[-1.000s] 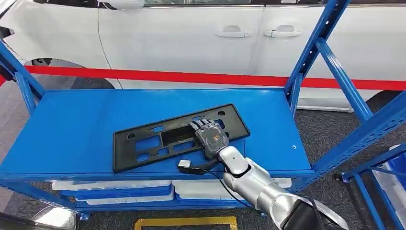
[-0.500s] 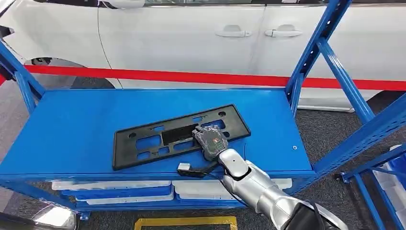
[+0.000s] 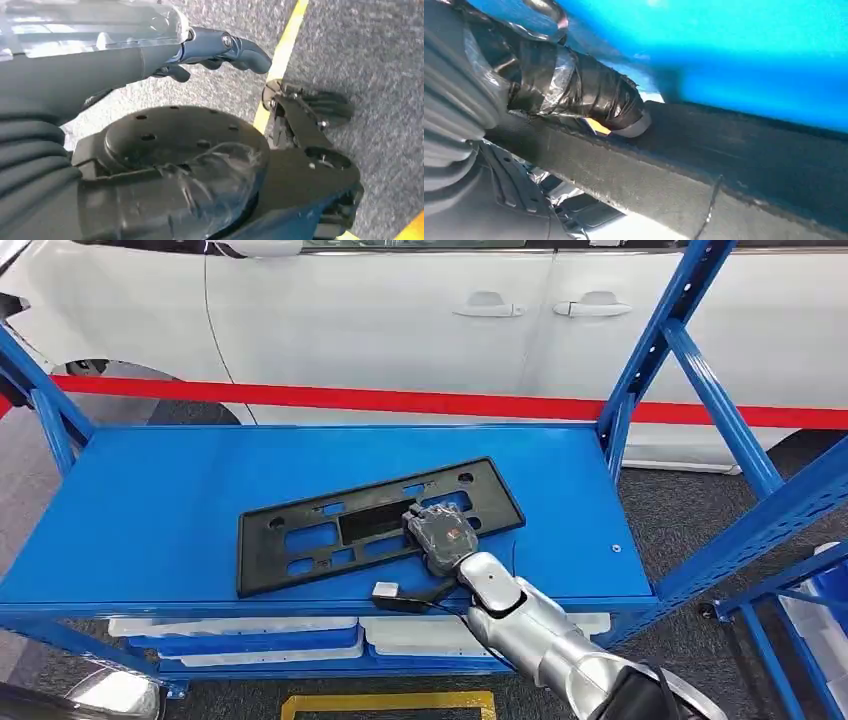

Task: Take the parts from the cabinet and place them on the table.

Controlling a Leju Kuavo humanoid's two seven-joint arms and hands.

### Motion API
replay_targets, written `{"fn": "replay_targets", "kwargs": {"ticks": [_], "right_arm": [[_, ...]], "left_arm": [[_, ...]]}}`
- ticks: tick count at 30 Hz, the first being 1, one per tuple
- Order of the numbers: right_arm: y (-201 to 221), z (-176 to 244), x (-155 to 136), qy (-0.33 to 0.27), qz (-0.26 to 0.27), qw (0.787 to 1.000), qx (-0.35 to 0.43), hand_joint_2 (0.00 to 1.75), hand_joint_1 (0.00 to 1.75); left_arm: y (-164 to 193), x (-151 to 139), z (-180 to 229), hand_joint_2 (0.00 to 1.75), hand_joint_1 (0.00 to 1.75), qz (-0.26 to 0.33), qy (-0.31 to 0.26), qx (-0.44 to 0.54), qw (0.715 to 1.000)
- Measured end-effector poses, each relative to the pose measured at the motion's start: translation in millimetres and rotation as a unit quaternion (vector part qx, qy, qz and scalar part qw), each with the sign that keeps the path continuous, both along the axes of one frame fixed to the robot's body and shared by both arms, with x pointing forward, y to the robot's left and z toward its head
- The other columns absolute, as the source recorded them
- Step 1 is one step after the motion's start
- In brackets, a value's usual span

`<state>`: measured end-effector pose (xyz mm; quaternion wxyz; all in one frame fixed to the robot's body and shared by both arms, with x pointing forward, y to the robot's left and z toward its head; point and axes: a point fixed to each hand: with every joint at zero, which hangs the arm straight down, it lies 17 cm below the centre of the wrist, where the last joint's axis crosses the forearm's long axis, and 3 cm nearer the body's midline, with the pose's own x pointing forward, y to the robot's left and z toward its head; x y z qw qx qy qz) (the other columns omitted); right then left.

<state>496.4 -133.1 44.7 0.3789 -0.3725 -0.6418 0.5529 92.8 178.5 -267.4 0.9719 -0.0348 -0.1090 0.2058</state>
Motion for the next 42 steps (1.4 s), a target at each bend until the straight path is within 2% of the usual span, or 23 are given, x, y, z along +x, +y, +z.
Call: {"fn": "replay_targets", "kwargs": {"ticks": [6, 10, 14, 29, 42], "right_arm": [[5.9, 22.5, -10.4, -0.023, 0.028, 0.998, 0.061, 1.75, 1.75], [15.1, 71.3, -13.6, -0.050, 0.066, 0.989, 0.125, 1.75, 1.75], [11.6, 114.1, -16.1, -0.089, 0.084, 0.980, 0.154, 1.75, 1.75], [25.8, 165.9, -46.7, -0.123, 0.155, 0.960, 0.197, 1.75, 1.75], [41.8, 177.2, -67.0, -0.107, 0.209, 0.948, 0.214, 1.75, 1.75]], "left_arm": [[4.1, -6.7, -2.1, 1.75, 0.00, 0.008, 0.012, 0.008, 1.000], [2.9, -11.4, -3.1, 1.75, 0.00, 0.007, 0.026, 0.006, 1.000], [-0.1, -10.4, -2.5, 1.75, 0.00, 0.007, 0.026, 0.004, 1.000], [2.6, -0.4, -1.2, 1.75, 0.00, 0.004, 0.014, 0.009, 1.000], [0.5, 1.5, -0.5, 1.75, 0.00, -0.002, 0.010, 0.004, 1.000]]}}
